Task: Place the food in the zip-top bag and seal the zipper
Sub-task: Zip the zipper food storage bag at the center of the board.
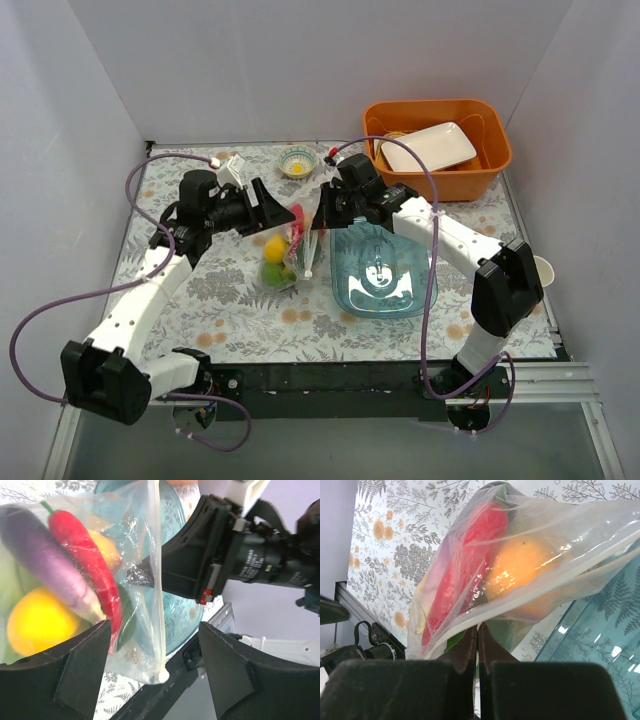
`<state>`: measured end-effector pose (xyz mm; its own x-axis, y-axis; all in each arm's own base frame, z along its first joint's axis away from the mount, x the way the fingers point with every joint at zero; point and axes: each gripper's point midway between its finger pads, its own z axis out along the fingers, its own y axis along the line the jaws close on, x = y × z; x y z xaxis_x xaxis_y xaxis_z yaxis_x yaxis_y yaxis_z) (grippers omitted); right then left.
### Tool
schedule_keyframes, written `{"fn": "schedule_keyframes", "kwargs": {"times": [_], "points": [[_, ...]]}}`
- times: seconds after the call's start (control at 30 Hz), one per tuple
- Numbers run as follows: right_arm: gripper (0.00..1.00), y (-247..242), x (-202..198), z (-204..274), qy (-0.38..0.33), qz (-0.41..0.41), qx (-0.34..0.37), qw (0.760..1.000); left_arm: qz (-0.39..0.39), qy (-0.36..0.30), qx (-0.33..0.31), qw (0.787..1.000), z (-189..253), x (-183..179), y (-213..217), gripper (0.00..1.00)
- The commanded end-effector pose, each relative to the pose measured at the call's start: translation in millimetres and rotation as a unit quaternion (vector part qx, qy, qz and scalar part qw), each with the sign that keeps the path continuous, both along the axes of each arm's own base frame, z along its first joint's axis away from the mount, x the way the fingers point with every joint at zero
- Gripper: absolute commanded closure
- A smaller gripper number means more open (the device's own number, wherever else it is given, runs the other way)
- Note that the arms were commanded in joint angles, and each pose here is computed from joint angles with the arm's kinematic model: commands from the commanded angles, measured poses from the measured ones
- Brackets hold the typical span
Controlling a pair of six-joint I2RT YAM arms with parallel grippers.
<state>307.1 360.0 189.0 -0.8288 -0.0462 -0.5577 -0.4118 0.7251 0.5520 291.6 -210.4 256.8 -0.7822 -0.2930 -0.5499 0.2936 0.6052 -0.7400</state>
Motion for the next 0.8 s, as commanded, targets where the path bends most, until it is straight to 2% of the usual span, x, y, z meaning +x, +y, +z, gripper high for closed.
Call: {"fn": "schedule_keyframes", "kwargs": {"times": [0.0, 0.13, 0.33, 0.6, 0.63, 0.77], "points": [[0.99, -7.5, 0.2, 22.2, -0.027, -0.020, 0.014, 0.999, 0.052, 0.012, 0.007, 0.999, -5.6, -14.7, 15.5, 0.30], [0.99, -13.4, 0.0, 22.5, -0.031, -0.033, 0.011, 0.999, 0.075, 0.073, -0.049, 0.993, -22.3, -43.3, 16.0, 0.32], [0.99, -19.1, -3.0, 23.0, -0.036, -0.042, 0.014, 0.998, 0.078, 0.120, -0.143, 0.979, -34.6, -83.0, 13.0, 0.34], [0.99, -21.9, -6.1, 16.5, -0.031, -0.042, 0.008, 0.999, 0.077, 0.158, -0.220, 0.960, -41.0, -96.5, 6.2, 0.36], [0.99, -21.5, -6.0, 16.7, -0.032, -0.043, 0.008, 0.999, 0.075, 0.155, -0.228, 0.958, -39.1, -95.9, 5.0, 0.39], [0.99, -21.5, -3.3, 17.0, -0.034, -0.046, 0.008, 0.998, 0.064, 0.188, -0.235, 0.952, -52.5, -104.3, -5.0, 0.40]]}}
